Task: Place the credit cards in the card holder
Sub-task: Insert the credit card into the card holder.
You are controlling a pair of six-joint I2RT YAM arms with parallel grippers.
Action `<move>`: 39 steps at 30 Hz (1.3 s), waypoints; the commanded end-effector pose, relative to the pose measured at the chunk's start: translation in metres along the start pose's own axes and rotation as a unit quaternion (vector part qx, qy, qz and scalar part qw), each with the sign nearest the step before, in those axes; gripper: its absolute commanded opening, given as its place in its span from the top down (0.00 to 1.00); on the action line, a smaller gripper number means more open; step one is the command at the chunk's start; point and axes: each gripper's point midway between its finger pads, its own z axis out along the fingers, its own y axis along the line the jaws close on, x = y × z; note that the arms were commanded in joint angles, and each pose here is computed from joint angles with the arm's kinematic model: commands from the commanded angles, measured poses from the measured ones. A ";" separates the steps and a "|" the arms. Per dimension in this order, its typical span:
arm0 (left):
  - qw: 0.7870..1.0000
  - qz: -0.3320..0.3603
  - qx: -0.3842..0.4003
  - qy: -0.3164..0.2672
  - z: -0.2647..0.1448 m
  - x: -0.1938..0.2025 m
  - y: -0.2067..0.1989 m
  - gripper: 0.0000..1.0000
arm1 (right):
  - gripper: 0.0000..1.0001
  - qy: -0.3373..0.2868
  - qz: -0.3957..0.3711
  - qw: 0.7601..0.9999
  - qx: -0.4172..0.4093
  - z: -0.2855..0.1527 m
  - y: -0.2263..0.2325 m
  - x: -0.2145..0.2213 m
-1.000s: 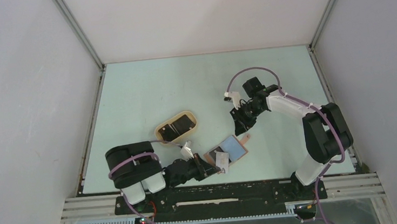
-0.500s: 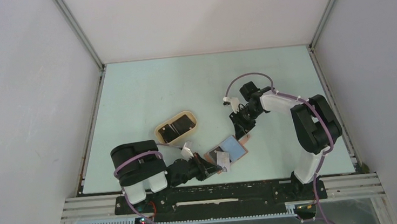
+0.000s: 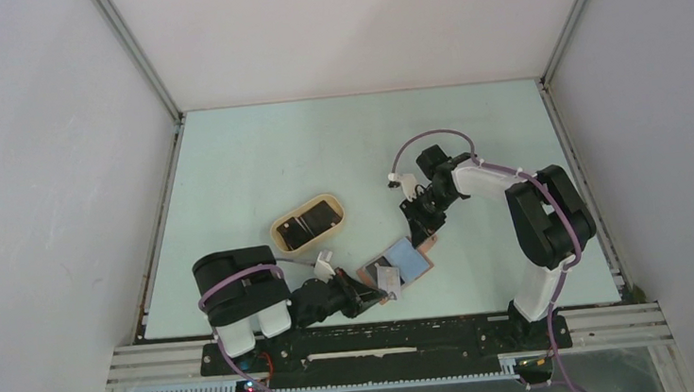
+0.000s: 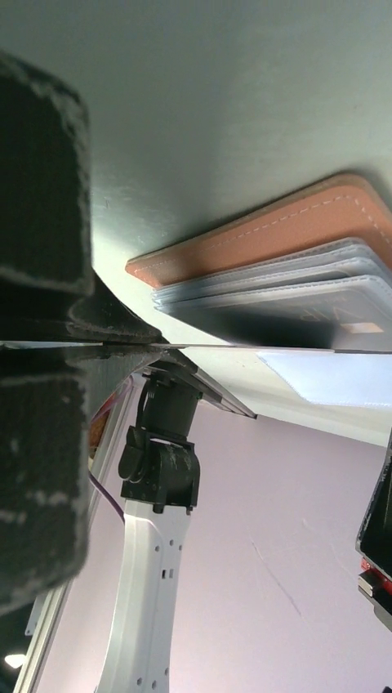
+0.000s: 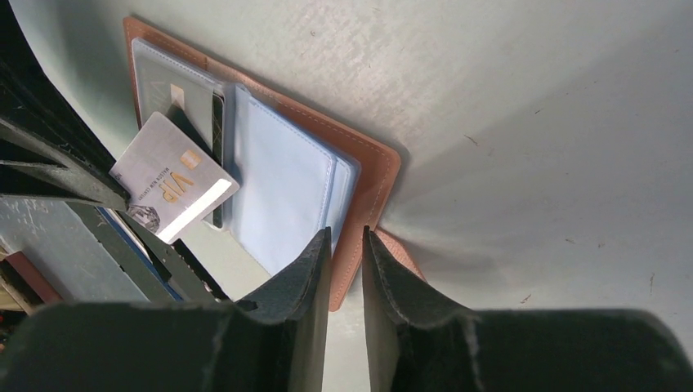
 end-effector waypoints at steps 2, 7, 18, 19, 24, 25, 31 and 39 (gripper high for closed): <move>0.999 -0.030 0.000 -0.010 -0.003 -0.003 0.000 1.00 | 0.72 -0.007 0.000 1.000 -0.001 -0.003 0.003 -0.011; 0.999 -0.039 -0.006 -0.016 -0.003 -0.006 0.003 1.00 | 0.74 -0.003 0.000 1.000 -0.005 -0.001 0.005 -0.009; 0.999 -0.036 -0.011 -0.022 0.010 -0.008 0.007 1.00 | 0.76 0.000 -0.004 1.000 -0.023 0.001 0.013 -0.008; 0.999 -0.035 -0.013 -0.022 0.012 -0.009 0.008 1.00 | 0.76 0.001 -0.005 1.000 -0.024 0.001 0.014 -0.007; 0.999 -0.025 -0.008 -0.027 0.014 -0.012 0.006 1.00 | 0.76 0.003 -0.005 0.999 -0.034 0.001 0.017 -0.006; 0.999 -0.024 -0.008 -0.029 0.014 -0.013 0.006 1.00 | 0.77 0.003 -0.005 0.999 -0.035 0.002 0.018 -0.006; 0.999 -0.011 -0.005 -0.042 0.017 -0.021 0.005 1.00 | 0.78 0.009 -0.002 0.999 -0.047 0.003 0.021 -0.003; 0.998 0.002 -0.002 -0.064 0.025 -0.032 0.004 1.00 | 0.79 0.014 0.005 0.998 -0.066 0.004 0.027 0.000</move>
